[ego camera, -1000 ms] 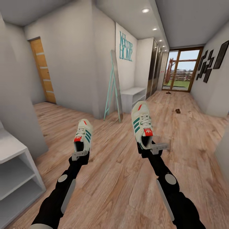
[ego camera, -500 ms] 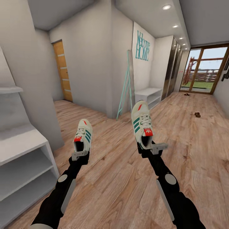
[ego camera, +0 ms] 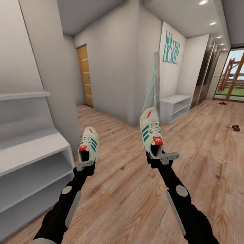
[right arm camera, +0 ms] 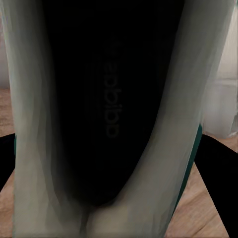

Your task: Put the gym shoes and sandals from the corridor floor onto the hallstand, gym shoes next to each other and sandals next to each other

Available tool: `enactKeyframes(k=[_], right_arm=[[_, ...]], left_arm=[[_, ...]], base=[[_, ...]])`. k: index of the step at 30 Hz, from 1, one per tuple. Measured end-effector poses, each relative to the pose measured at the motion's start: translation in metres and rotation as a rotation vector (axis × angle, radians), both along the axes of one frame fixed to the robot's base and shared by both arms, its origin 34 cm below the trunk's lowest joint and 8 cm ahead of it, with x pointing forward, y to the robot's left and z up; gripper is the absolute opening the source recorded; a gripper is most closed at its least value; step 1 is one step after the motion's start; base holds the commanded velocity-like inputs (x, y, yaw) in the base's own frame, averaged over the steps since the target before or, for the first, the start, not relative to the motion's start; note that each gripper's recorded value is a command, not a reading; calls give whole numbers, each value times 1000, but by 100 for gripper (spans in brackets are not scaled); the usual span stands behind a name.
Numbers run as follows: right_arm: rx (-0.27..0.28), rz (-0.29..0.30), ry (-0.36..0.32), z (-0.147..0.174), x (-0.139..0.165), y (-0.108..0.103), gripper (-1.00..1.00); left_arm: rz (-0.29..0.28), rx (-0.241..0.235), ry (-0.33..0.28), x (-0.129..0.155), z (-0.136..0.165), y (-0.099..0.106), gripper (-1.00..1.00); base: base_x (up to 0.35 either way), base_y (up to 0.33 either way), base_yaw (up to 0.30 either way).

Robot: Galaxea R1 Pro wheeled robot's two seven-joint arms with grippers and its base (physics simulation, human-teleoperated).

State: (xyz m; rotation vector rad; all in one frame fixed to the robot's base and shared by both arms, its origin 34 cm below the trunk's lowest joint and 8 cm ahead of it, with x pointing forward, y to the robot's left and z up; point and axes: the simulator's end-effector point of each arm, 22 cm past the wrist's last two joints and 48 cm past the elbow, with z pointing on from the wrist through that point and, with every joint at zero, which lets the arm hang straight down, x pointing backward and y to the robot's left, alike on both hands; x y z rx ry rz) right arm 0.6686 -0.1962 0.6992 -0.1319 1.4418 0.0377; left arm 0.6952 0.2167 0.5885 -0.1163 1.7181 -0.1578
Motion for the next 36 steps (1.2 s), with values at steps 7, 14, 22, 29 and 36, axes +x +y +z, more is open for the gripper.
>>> enactKeyframes(k=[7,14,22,29,36], right_arm=[[0,0,0,0,0,0,-100],[0,0,0,0,0,0,-100],[0,0,0,0,0,0,-100],[0,0,0,0,0,0,-100],[0,0,0,0,0,0,-100]], left_arm=[[0,0,0,0,0,0,-100],[0,0,0,0,0,0,-100],[0,0,-1,0,0,0,-100],[0,0,0,0,0,0,-100],[0,0,-1,0,1,0,-100]], base=[[0,0,292],[0,0,292],[0,0,292],[0,0,292],[120,-131,292]])
